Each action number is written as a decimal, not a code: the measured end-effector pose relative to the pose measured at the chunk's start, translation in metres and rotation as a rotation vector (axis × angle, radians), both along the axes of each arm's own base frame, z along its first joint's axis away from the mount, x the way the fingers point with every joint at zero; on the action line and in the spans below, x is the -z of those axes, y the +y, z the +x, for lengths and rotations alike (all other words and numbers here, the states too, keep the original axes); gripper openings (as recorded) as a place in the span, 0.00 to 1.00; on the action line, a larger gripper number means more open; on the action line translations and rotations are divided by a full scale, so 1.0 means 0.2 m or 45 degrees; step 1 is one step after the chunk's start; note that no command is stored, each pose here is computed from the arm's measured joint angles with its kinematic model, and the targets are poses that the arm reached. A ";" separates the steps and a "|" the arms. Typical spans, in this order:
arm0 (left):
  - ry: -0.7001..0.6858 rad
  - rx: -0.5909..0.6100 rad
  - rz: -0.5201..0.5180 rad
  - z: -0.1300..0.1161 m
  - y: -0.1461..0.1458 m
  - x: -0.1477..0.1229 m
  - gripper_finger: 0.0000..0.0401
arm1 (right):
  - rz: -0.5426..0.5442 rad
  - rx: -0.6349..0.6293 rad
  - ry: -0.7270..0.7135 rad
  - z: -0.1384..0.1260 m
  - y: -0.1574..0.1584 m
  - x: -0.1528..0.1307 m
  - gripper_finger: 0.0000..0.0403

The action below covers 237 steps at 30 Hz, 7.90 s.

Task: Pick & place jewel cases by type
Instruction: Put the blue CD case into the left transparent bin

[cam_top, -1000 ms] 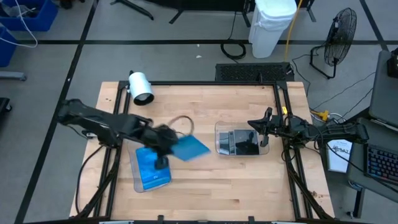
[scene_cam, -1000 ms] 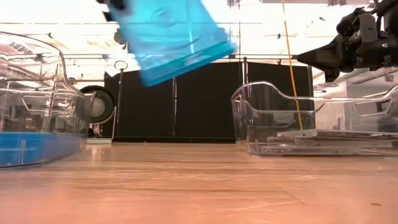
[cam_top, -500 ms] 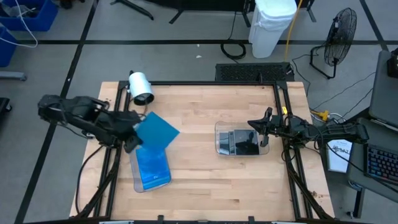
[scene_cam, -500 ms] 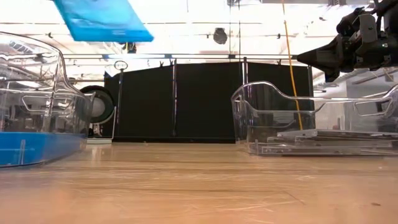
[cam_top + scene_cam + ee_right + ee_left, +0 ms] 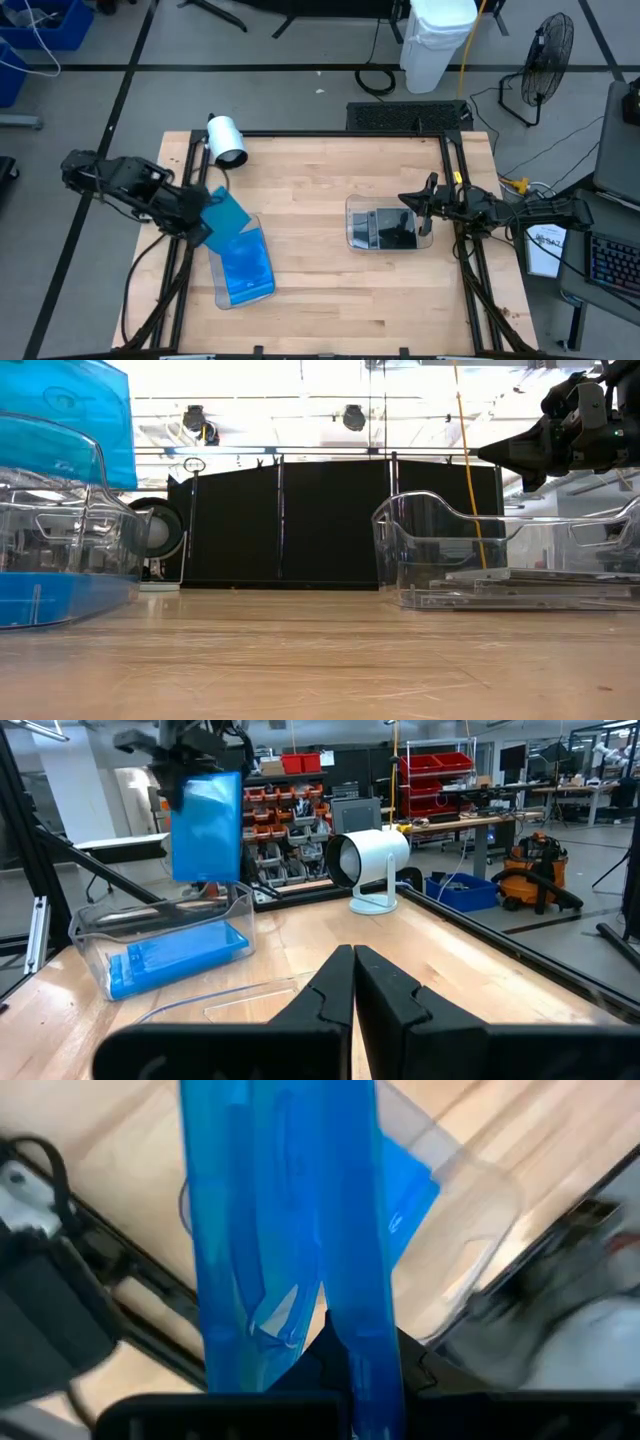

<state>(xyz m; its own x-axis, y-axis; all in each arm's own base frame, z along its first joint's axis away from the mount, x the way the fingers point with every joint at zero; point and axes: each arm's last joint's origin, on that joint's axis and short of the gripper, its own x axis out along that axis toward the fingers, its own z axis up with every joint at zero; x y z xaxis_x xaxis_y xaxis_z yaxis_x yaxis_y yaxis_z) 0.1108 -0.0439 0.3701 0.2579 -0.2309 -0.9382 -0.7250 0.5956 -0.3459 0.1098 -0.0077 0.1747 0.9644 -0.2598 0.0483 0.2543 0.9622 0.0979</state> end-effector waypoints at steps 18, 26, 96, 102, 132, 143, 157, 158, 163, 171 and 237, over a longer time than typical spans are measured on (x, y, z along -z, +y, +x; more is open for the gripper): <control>0.239 0.510 -0.071 0.44 -0.36 0.32 0.04 | 0.000 0.000 0.000 0.00 0.00 0.00 0.01; 0.143 0.559 -0.044 0.50 -0.45 0.36 0.04 | 0.000 0.000 0.000 0.00 0.00 0.00 0.01; 0.438 -0.019 0.449 0.36 -0.32 0.46 0.67 | 0.000 0.000 0.001 0.00 0.00 0.00 0.01; 0.333 0.003 0.391 0.39 -0.34 0.47 0.88 | 0.000 0.001 0.000 0.00 0.00 0.00 0.01; 0.044 0.028 0.222 0.51 -0.40 0.46 1.00 | 0.000 0.000 0.000 0.00 0.00 0.00 0.01; 0.134 -0.437 0.406 0.51 -0.36 0.51 1.00 | 0.000 0.001 0.001 0.00 0.00 0.00 0.01; -0.335 -0.067 0.445 0.72 -0.47 0.44 1.00 | 0.000 0.000 0.000 0.00 0.00 0.00 0.01; -0.363 -0.032 0.474 0.72 -0.47 0.41 1.00 | 0.000 0.000 0.000 0.00 0.00 0.00 0.01; -0.521 0.110 0.575 0.74 -0.47 0.29 1.00 | 0.000 0.000 0.000 0.00 0.00 0.00 0.01; -0.702 0.257 0.683 0.78 -0.50 0.22 1.00 | 0.000 0.000 0.000 0.00 0.00 0.00 0.01; -0.847 0.224 0.369 0.93 -0.28 0.87 1.00 | 0.000 0.000 0.001 0.00 0.00 0.00 0.01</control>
